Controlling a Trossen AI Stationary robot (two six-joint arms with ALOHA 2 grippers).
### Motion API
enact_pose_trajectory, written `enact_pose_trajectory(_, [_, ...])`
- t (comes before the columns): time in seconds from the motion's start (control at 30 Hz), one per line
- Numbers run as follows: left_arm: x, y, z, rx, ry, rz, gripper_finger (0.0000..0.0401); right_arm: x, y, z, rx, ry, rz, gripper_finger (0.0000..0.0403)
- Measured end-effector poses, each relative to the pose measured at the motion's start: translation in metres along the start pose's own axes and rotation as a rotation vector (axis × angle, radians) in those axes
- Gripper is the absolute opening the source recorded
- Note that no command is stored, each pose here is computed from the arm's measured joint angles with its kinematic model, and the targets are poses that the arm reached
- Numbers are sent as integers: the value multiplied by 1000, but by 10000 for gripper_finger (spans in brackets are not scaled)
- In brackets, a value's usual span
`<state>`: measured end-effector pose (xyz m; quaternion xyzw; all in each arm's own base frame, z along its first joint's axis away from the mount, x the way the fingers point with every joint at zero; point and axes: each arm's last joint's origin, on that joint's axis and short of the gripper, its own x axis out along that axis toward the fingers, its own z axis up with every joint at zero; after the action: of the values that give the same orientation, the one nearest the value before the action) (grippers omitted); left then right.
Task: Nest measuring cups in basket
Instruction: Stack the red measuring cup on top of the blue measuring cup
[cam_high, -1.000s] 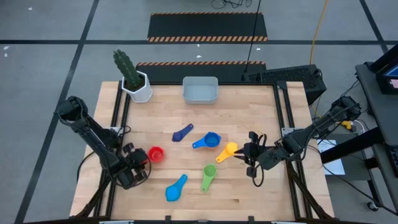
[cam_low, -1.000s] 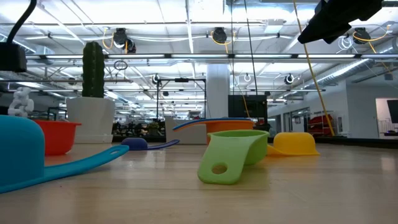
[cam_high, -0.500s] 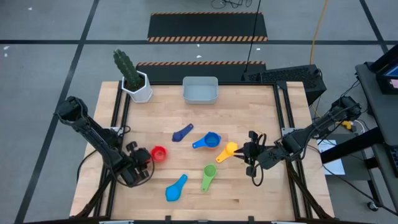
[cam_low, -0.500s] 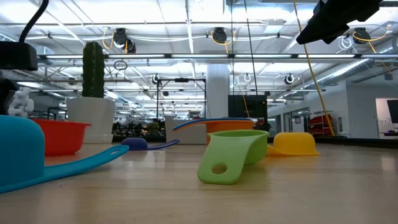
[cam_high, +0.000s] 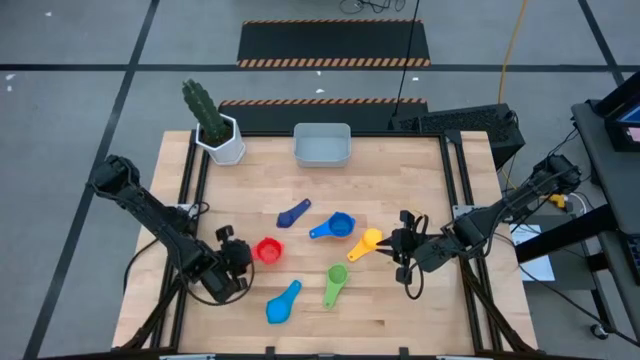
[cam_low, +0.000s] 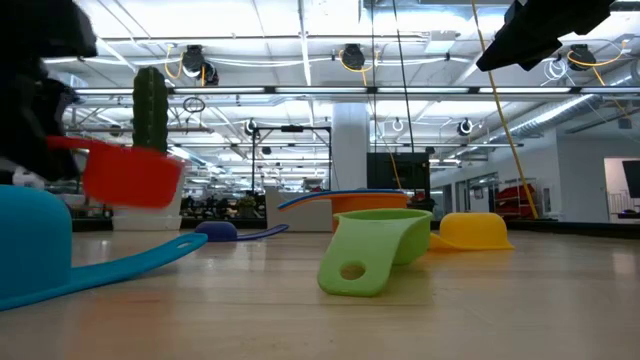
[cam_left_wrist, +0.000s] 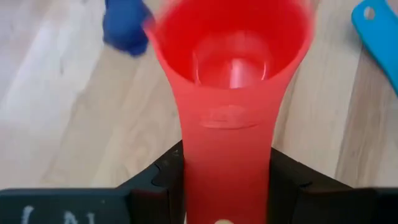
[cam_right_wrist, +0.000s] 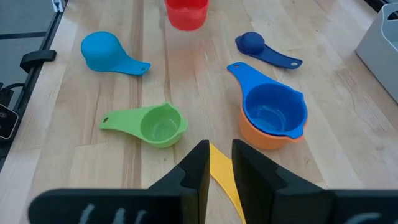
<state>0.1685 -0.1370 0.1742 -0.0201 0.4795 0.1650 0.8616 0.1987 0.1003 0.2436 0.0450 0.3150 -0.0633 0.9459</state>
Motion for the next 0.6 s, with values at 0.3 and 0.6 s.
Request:
enact_pose_trajectory(0.3, [4, 8, 27, 21, -5, 19, 79, 0, 0, 0, 0, 0, 0, 61])
enact_pose_trajectory(0.6, [7, 7, 32, 46, -1, -36, 12, 0, 0, 0, 0, 2, 3, 61])
